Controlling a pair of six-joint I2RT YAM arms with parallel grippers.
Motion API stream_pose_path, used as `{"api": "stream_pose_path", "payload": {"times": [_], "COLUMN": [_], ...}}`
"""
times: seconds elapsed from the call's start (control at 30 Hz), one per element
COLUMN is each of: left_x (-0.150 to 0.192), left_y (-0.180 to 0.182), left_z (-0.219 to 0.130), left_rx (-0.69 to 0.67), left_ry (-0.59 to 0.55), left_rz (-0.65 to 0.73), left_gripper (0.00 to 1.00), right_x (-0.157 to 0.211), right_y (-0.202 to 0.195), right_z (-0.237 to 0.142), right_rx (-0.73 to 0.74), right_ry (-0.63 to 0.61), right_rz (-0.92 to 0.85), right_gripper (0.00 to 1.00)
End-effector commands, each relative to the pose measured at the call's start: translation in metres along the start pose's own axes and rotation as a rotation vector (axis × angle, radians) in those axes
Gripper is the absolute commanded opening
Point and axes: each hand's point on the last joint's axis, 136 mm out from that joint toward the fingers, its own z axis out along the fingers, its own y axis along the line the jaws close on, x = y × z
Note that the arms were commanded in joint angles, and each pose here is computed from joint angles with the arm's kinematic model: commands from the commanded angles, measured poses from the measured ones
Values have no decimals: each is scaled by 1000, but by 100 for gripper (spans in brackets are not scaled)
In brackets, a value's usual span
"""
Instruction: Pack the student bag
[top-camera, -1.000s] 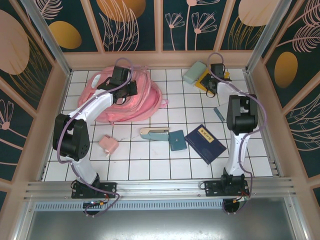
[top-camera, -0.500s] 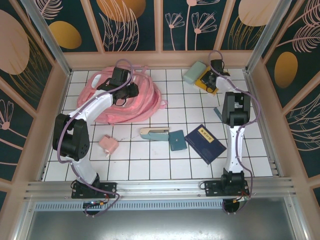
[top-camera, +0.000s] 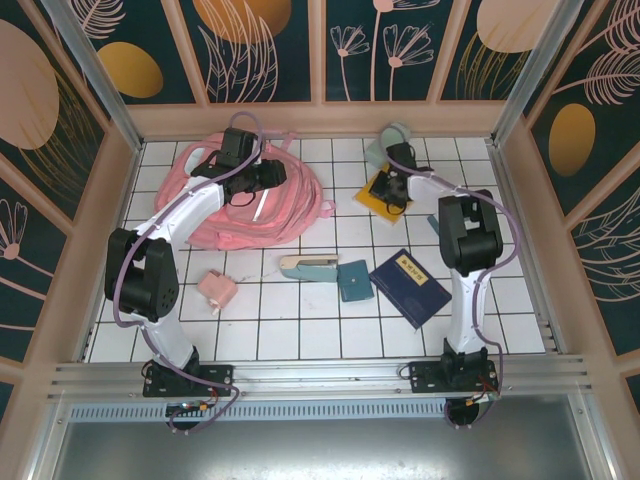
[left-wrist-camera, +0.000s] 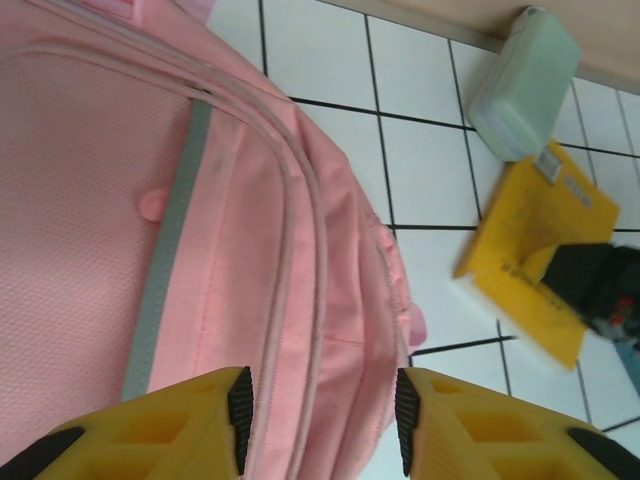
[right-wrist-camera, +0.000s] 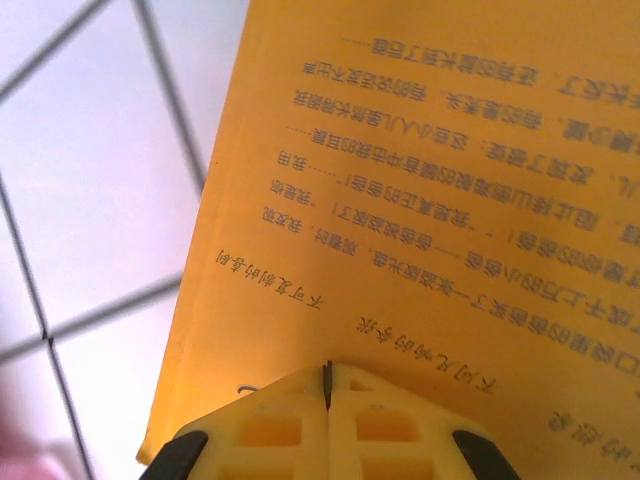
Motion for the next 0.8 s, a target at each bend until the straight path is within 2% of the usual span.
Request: {"api": "stream_pose_path", "payload": {"times": [0.0,0.13,0.27,0.43,0.57,0.63,0.77], "left_x": [-7,-4,11,36,56,64,81], "left_y": [-19,-39,-55,-84,-106,-112,-118], "left_z": [3,5,20,48,71,82,105], "left_rx": [95,147,179,228,271,276,273], "left_ry": [-1,4,39,101,152,172,211], "left_rz": [-40,-35,-28,8,37,49,80], "left_gripper": [43,43,43,43,43,44,44], "right_x": [70,89,78,58,57,61,68], "right_y": [-3,14,28,26,-6,-22,-40], "right_z": [-2,-20,-49,-83,-91,-90,-88], "right_rx": [18,-19,-70,-82,-41,-42,-55], "right_ry": [176,164,81,-30,-67,-61,-65], "right_rz": [-37,-74,-69,-22,56,103,150], "right_gripper": [0,0,1,26,34,35,43]}}
